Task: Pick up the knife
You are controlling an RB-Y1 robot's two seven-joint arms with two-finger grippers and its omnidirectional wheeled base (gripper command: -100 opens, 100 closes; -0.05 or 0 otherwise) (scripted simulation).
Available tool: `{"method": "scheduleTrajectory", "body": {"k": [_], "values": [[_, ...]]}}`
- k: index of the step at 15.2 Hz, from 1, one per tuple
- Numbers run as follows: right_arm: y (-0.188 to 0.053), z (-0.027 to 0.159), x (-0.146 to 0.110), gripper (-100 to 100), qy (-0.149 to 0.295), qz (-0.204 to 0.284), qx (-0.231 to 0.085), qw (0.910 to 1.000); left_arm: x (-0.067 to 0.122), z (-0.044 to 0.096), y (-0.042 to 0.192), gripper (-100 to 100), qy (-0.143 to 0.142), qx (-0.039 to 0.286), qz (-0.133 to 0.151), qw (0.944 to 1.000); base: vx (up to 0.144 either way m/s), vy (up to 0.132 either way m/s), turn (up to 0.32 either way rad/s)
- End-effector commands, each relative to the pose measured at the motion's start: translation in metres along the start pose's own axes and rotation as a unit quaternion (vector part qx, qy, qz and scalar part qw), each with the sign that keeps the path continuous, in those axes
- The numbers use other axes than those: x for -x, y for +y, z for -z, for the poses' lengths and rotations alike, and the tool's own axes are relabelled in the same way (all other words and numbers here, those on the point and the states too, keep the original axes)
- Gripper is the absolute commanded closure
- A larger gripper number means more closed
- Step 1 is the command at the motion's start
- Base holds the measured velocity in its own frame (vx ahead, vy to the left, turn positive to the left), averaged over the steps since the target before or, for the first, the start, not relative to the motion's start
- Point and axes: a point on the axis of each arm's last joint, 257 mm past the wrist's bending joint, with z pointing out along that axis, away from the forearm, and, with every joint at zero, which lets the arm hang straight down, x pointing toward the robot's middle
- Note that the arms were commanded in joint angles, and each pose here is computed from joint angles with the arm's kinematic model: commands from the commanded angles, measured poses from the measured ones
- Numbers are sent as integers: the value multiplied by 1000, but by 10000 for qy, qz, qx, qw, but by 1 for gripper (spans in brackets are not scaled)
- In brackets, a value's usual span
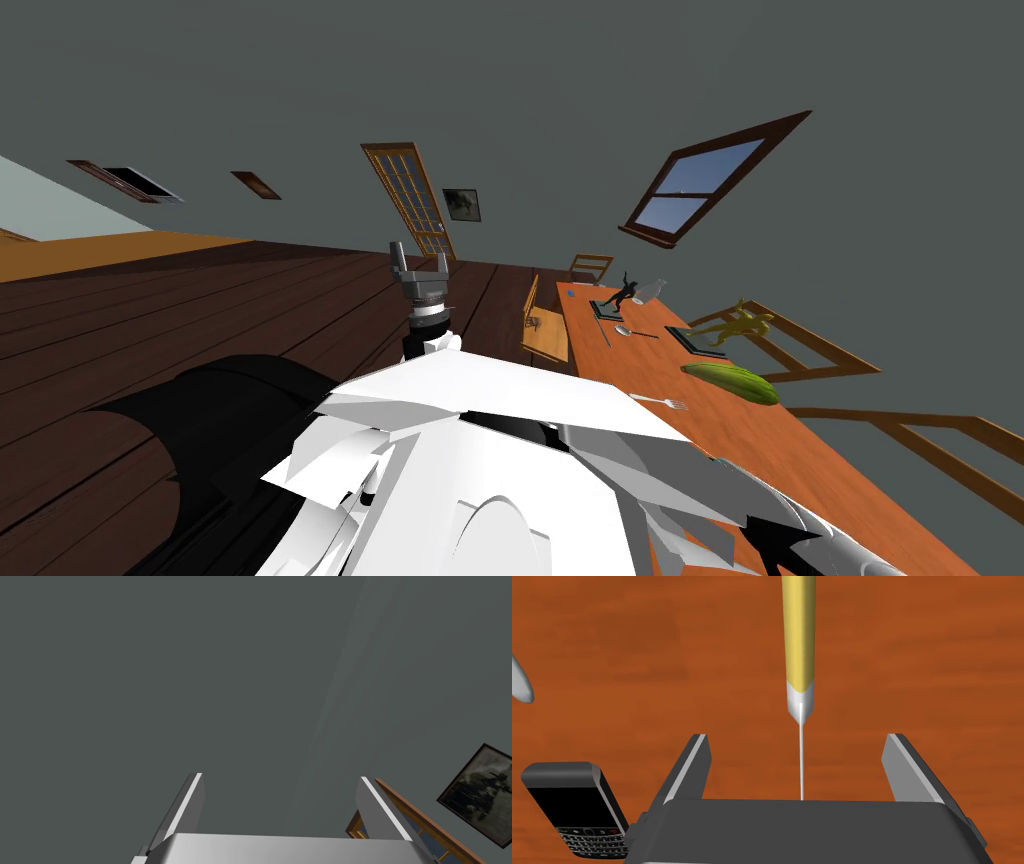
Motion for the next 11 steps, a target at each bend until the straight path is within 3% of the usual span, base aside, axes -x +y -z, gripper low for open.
{"method": "scheduleTrajectory", "body": {"k": [1,4,6,9,11], "values": [[3,-3,-5,-100,-1,-128,-2,9999,0,0,0,0,0,0,0,10000,36,20,-64],[3,-3,-5,-100,-1,141,-2,9999,0,0,0,0,0,0,0,10000,33,18,-30],[6,-6,-9,-100,-6,-26,-7,10000,0,0,0,0,0,0,0,10000,15,9,-25],[6,-6,-9,-100,-6,189,-7,9998,0,0,0,0,0,0,0,10000,32,19,-36],[10,-8,-13,-100,-14,84,-17,10000,0,0,0,0,0,0,0,10000,44,18,-62]]}}
